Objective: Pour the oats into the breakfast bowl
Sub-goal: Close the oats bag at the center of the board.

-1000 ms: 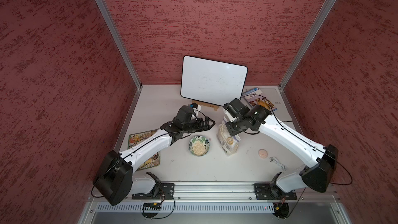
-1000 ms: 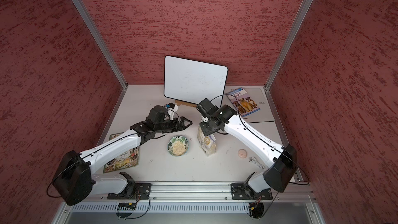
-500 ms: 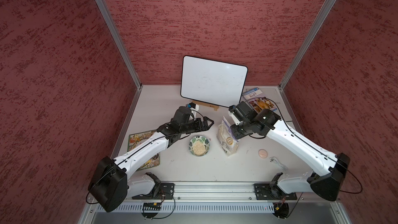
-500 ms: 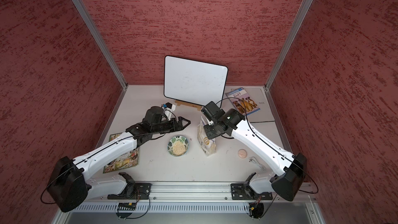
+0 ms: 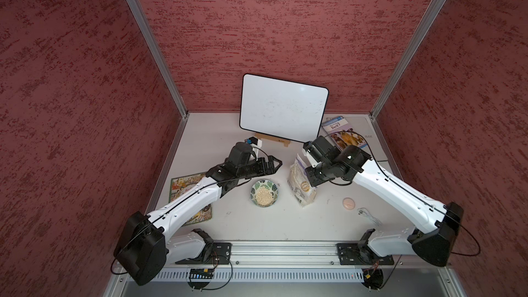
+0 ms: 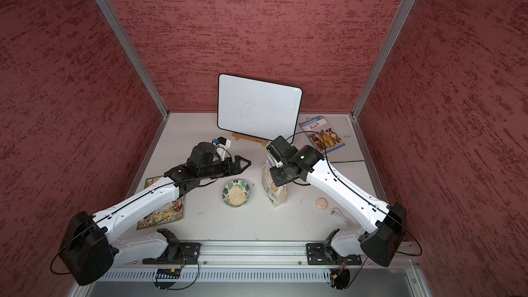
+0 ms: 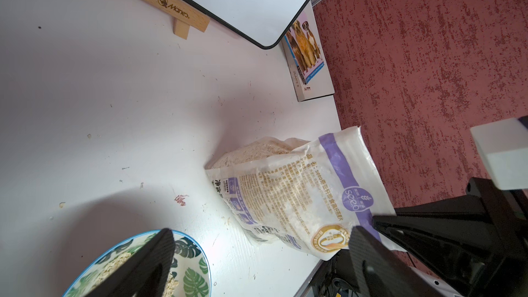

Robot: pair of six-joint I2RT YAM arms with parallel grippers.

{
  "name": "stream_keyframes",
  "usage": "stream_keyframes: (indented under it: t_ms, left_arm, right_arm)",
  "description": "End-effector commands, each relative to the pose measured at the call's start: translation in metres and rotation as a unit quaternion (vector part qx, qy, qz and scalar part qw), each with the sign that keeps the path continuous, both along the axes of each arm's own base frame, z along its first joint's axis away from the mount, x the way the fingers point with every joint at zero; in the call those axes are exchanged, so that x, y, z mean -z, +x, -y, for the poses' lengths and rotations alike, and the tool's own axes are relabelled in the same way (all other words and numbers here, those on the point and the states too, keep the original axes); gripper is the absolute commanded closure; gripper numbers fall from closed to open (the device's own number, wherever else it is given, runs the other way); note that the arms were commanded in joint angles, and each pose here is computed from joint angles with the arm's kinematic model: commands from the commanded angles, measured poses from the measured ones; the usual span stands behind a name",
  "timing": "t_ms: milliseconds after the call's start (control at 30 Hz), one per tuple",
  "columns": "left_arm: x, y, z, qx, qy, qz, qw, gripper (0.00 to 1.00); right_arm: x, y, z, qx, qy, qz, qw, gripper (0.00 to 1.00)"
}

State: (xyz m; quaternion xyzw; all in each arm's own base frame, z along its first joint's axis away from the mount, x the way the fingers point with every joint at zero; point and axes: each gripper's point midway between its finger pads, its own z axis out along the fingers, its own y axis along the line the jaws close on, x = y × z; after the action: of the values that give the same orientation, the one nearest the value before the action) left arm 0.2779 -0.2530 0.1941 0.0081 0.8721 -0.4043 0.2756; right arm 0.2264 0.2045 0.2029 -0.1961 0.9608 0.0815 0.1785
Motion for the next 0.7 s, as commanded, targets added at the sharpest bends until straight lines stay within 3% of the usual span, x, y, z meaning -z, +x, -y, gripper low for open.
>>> stream_keyframes:
  t_ms: [0,67,133,233,533,600,667]
  left_arm:
    - [-0.002,-0.001,-0.009,-0.015,0.008,0.009,1.0,0.01]
    - [-0.003,-0.001,-0.014,-0.023,0.017,0.015,0.999,0.01]
    - [-0.004,0.0,-0.02,-0.032,0.027,0.024,0.999,0.01]
    - [-0.006,-0.001,-0.027,-0.042,0.042,0.034,0.998,0.0]
    - [-0.01,-0.002,-0.057,-0.085,0.092,0.074,0.989,0.0]
    - [-0.011,-0.001,-0.063,-0.094,0.1,0.085,0.987,0.0]
    - [-0.011,-0.001,-0.07,-0.105,0.113,0.095,0.983,0.0]
  right_arm:
    - [-0.013,-0.002,0.005,0.006,0.007,0.024,1.0,1.0]
    - [-0.015,-0.004,0.005,0.007,0.008,0.018,1.0,0.95]
    - [-0.013,-0.007,0.004,0.004,0.013,0.014,1.0,0.71]
    - [-0.01,-0.011,0.005,0.002,0.013,0.007,1.0,0.68]
    - [0.004,-0.02,0.005,-0.002,0.015,-0.009,1.0,0.7]
    - [0.006,-0.019,0.006,0.0,0.011,-0.009,1.0,0.81]
    - [0.006,-0.017,0.006,0.003,0.008,-0.004,1.0,1.0]
